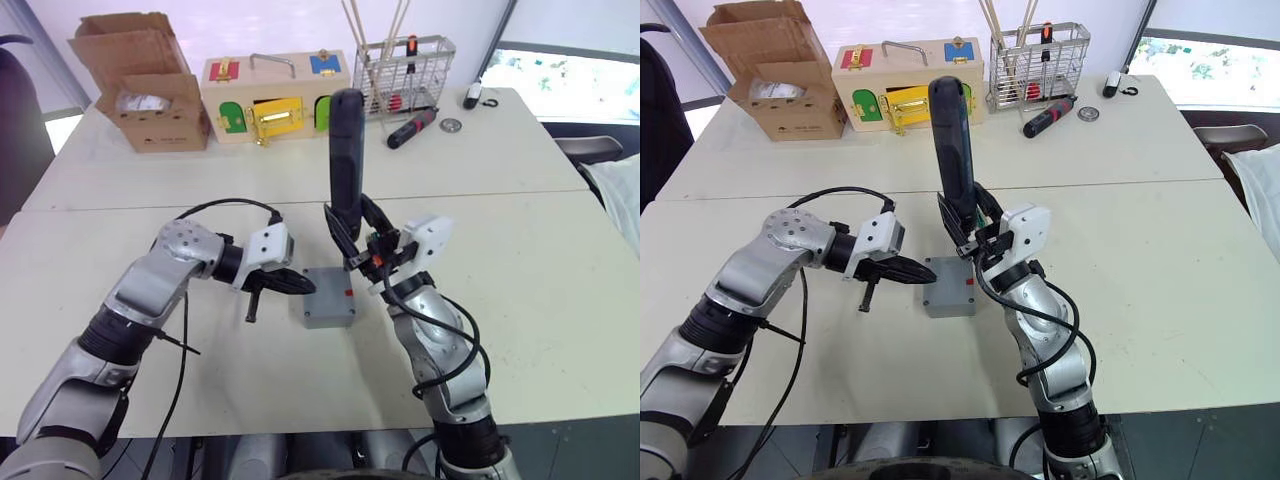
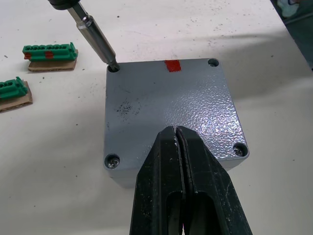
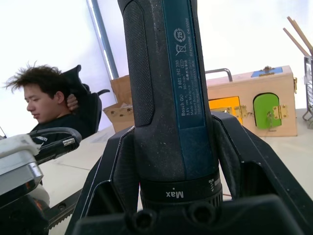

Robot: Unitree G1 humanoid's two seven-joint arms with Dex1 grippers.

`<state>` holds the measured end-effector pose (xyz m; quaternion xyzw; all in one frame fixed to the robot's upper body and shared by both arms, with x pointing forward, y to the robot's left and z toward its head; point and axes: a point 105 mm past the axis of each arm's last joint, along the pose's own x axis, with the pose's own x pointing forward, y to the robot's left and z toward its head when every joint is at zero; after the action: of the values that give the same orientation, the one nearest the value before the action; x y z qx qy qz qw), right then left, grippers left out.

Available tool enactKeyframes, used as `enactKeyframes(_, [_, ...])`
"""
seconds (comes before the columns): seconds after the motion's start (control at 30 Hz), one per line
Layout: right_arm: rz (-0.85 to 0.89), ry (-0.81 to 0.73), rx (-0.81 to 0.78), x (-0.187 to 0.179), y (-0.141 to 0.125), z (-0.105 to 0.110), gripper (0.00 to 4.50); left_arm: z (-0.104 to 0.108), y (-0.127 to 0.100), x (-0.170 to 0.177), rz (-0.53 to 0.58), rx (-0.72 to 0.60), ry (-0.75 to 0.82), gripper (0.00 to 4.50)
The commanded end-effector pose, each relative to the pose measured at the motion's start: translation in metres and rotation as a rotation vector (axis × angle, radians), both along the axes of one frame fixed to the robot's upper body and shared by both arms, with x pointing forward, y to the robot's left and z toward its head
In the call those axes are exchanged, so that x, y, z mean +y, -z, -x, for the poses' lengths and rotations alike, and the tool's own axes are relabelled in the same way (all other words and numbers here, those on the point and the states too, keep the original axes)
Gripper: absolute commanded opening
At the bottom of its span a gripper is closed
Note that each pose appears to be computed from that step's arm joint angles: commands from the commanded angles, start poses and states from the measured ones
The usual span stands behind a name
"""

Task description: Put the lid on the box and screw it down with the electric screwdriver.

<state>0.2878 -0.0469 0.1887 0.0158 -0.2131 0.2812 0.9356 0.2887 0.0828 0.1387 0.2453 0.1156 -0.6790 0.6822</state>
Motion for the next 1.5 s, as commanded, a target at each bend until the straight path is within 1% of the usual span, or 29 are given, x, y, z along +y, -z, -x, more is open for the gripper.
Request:
enactKeyframes(0.03, [0.063, -0.028, -0.008, 0.006, 0.011, 0.009, 1.95, 0.003, 0.010, 0.002, -0.039, 0.018, -0.005, 0.00])
enactKeyframes(0.17, [0.068, -0.008, 0.017, 0.001, 0.019, 0.012, 1.95, 0.003, 0.011, 0.003, -0.049, 0.015, -0.001, 0.00])
enactKeyframes(0.37, [0.038, 0.027, 0.058, -0.006, 0.026, 0.008, 1.95, 0.003, 0.014, 0.001, -0.063, 0.006, 0.009, 0.00])
enactKeyframes(0.83, [0.114, 0.033, 0.129, -0.008, 0.056, 0.011, 1.95, 0.003, 0.026, -0.005, -0.115, -0.018, 0.034, 0.00])
enactKeyframes(1.1, [0.120, 0.033, 0.160, -0.010, 0.064, 0.013, 1.95, 0.004, 0.026, -0.005, -0.112, -0.015, 0.039, 0.00])
enactKeyframes(1.5, [0.165, 0.069, 0.244, -0.021, 0.087, 0.007, 1.95, 0.003, 0.024, -0.007, -0.108, -0.022, 0.038, 0.00])
